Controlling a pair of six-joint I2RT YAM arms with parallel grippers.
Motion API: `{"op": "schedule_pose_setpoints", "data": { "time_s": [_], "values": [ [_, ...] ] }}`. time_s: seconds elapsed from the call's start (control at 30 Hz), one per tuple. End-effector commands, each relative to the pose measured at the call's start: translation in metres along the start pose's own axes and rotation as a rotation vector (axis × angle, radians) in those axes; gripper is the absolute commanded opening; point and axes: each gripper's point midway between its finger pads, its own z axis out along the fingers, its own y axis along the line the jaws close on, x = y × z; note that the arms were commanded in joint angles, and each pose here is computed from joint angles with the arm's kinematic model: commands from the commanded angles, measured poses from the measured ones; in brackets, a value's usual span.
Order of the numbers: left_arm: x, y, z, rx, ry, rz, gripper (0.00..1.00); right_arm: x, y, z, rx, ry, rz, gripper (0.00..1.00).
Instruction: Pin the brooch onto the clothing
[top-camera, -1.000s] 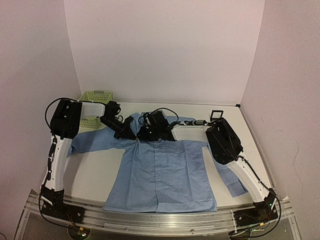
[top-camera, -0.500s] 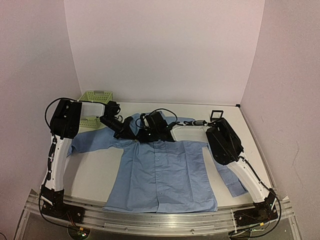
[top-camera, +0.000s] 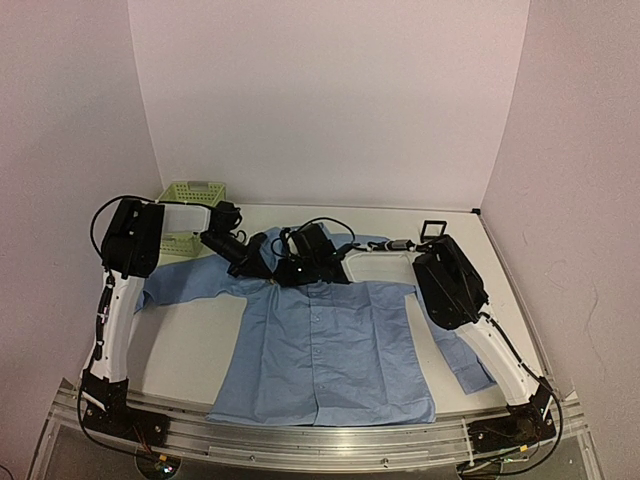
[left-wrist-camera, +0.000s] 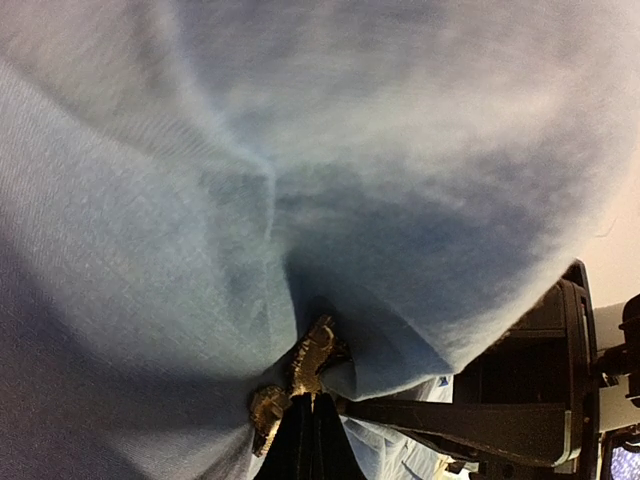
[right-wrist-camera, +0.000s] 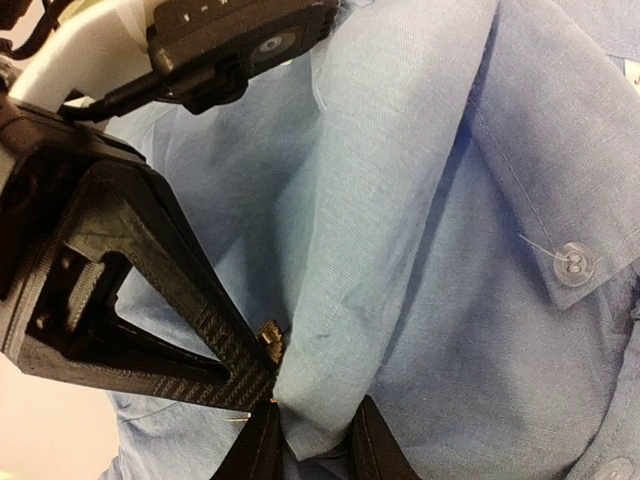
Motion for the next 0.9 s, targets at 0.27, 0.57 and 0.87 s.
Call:
{"op": "schedule_pose_setpoints", "data": {
  "time_s": [0.27,0.57,0.87],
  "values": [
    [0.005,-0.043,-0.018,0.099,0.031,0.138,0.05,0.058,-0.019,0.024,0.072,0.15,-0.008,0.19],
    [-0.051,-0.018,-0.068,-0.253,-0.124,0.621,0.32,0.059,-0.022,0.023,0.087,0.149,-0.018,0.19],
    [-0.035,0.021,-0.059,-0.386,-0.05,0.841,0.33,0.055,-0.022,0.026,0.088,0.137,-0.003,0.19]
  ]
}}
